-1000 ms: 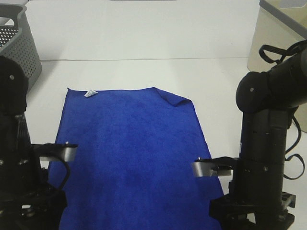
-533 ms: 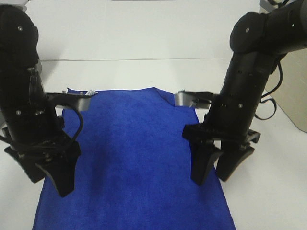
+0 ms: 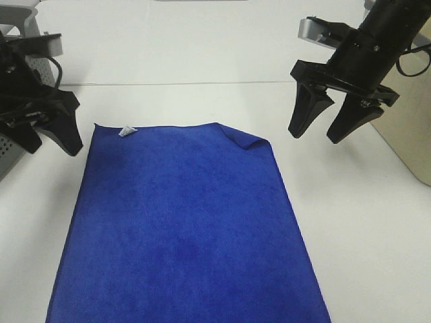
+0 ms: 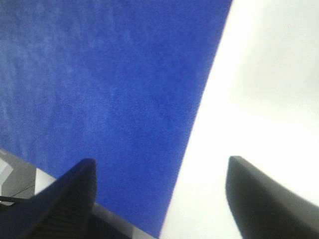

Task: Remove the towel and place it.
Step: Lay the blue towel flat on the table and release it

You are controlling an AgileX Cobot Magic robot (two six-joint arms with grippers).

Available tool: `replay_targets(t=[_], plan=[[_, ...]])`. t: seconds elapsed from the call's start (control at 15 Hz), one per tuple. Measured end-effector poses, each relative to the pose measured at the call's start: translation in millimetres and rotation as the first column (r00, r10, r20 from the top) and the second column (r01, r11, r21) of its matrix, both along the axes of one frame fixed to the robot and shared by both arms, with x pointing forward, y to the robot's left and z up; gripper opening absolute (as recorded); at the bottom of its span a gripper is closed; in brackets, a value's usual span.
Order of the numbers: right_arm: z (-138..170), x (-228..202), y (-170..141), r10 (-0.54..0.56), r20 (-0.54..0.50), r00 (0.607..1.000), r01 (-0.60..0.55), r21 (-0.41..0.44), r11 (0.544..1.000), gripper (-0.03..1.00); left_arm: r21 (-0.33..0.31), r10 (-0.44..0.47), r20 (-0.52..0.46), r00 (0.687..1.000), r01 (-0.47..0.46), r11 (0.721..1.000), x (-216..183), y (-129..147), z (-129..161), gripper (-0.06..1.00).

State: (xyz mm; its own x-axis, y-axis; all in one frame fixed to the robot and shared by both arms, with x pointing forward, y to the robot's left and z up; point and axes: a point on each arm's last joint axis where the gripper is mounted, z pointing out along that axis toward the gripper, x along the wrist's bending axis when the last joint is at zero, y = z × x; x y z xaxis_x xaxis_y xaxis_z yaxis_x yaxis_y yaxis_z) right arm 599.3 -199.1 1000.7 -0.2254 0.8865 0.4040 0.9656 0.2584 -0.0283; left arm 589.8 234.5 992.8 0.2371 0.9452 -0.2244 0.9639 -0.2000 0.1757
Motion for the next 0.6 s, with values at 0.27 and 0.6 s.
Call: replay_targets(t=[0.27,0.6], plan=[[5,12,-11,0.01,0.109,0.994,-0.001,-0.077,0.997,0.93,0.0,0.075,0.026,0.997,-0.075,0.997,21,24,-6,0.69],[-17,48,-48,-0.072,0.151,0.986,0.056,0.11,0.992,0.94,-0.049,0.101,0.035,0.994,-0.1,0.994,66,20,-33,0.69]])
